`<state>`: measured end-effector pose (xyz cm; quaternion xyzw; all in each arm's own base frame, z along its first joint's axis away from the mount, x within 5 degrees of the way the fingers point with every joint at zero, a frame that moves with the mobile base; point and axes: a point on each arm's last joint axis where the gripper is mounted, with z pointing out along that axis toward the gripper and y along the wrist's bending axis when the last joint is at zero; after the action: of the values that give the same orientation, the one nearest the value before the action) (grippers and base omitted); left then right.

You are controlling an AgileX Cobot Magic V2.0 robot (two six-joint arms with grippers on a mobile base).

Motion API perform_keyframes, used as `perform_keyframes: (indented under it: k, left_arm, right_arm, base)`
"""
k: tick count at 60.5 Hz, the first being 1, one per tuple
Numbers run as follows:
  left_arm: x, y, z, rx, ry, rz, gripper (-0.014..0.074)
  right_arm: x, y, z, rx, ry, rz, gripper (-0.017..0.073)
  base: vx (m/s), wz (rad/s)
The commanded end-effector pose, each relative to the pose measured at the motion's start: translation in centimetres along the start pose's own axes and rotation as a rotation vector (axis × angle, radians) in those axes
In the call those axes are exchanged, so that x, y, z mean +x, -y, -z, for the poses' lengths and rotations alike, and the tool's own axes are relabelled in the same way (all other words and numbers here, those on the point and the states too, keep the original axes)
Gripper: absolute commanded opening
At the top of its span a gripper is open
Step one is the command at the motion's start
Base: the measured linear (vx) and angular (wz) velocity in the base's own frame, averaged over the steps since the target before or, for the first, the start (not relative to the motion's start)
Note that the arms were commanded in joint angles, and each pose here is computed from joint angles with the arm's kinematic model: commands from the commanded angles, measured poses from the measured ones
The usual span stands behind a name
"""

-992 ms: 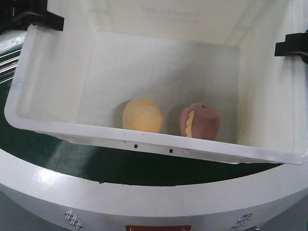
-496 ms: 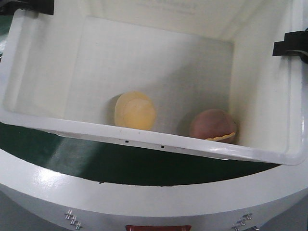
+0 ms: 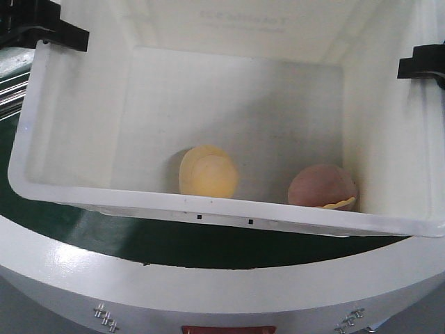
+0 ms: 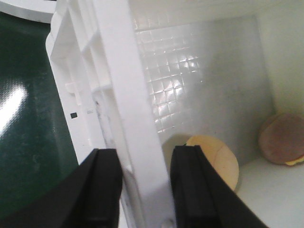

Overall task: Place moving items into box and shelve
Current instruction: 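Hold the crate by both rims while the base drives away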

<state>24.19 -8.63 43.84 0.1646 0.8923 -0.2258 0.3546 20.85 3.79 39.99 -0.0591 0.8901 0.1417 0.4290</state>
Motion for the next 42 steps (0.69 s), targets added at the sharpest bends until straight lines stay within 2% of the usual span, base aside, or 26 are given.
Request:
perform_keyframes:
  k: [1, 42]
  left_arm:
    - [-1.46, 2.68, 2.39, 0.154, 0.169, 0.013, -0.0006]
    - [-1.27, 2.73, 2.37, 0.160, 0.147, 0.010, -0.0006]
  right_arm:
    - [-2.42, -1.43, 2.09, -0.102, 0.228, -0.068, -0.0006]
    - [-2.42, -1.44, 2.09, -0.103, 0.228, -0.067, -0.0006]
  base:
    - [0.00, 0.00]
    - [0.00, 0.00]
